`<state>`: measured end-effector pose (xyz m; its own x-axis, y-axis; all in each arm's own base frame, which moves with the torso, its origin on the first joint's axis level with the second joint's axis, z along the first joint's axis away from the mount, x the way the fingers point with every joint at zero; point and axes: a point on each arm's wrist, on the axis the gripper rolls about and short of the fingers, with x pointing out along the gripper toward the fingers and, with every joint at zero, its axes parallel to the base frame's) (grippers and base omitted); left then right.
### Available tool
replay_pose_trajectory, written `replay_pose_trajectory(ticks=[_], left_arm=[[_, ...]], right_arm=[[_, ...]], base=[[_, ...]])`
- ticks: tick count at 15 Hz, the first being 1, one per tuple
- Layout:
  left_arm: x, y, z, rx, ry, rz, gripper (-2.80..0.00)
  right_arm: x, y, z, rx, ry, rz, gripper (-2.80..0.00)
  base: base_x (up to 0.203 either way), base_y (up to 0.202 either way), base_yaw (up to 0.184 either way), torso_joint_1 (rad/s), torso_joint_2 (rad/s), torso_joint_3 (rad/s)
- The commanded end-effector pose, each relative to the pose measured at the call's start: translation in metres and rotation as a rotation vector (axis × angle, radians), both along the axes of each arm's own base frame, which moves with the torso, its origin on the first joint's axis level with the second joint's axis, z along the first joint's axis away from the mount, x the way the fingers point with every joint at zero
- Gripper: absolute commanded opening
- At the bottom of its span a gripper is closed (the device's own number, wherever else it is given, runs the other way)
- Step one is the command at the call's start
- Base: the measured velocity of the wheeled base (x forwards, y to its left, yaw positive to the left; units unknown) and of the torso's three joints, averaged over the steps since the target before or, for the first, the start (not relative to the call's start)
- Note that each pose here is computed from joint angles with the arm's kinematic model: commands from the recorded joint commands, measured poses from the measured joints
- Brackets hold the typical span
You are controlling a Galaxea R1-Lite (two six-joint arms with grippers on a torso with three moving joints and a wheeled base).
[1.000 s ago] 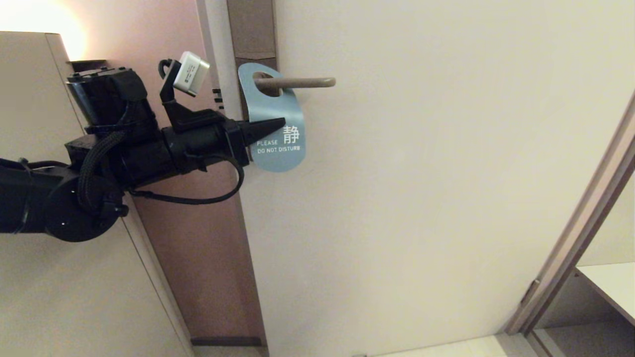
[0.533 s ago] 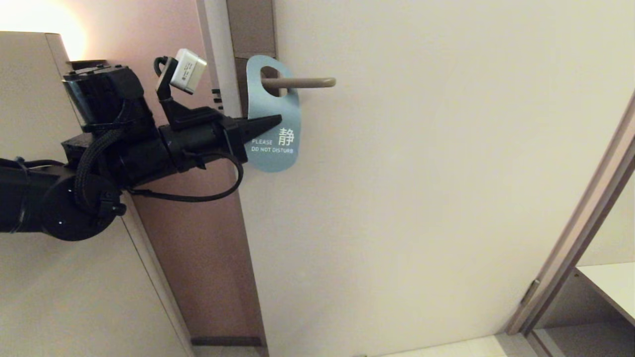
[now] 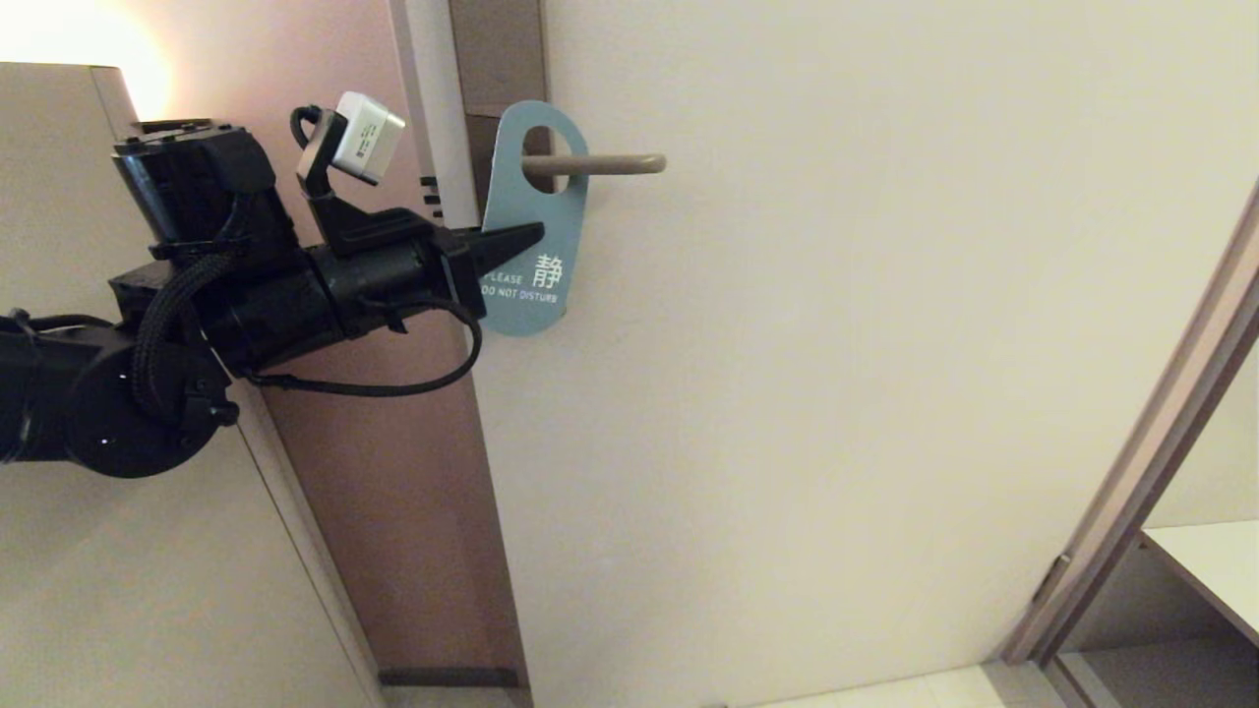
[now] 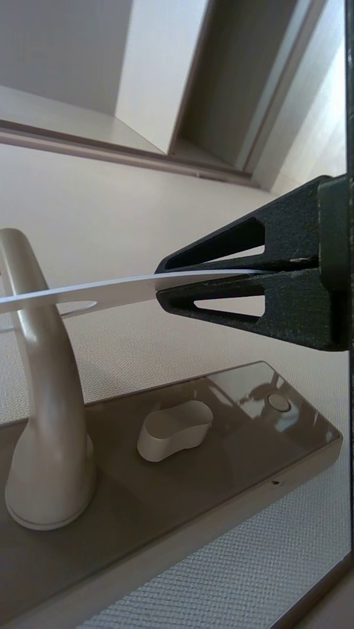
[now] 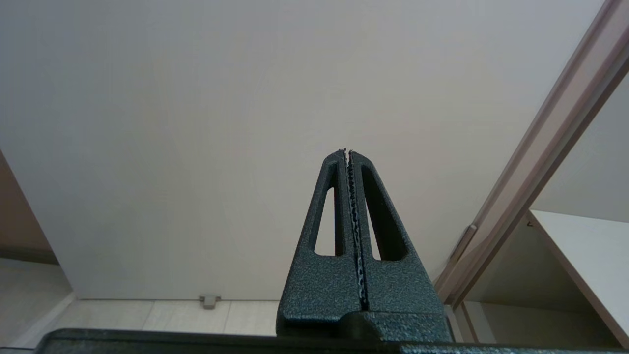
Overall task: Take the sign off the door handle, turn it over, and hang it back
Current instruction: Take down the sign
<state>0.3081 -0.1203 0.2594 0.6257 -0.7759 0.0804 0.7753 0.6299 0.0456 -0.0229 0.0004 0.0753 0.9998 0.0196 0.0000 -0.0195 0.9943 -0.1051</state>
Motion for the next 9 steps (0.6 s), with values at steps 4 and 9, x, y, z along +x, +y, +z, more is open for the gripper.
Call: replay_pose_trajectory(ticks=[4,9], left_arm=[[-0.003,-0.0017,0.0018,0.007,-0.007,0.001,-2.8],[0.0007,-0.0039,-0.0037,0.019,0.009,0.058,-2.8]], right_arm=[[0.0001,0.0,0.0,-0.001,0.001,0.0,-2.8],[0.0001,0.0,0.0,-0.002,0.001,0.0,-2.8]], base=[[0.0,0.0,0.0,0.0,0.0,0.0],[0.0,0.0,0.0,0.0,0.0,0.0]])
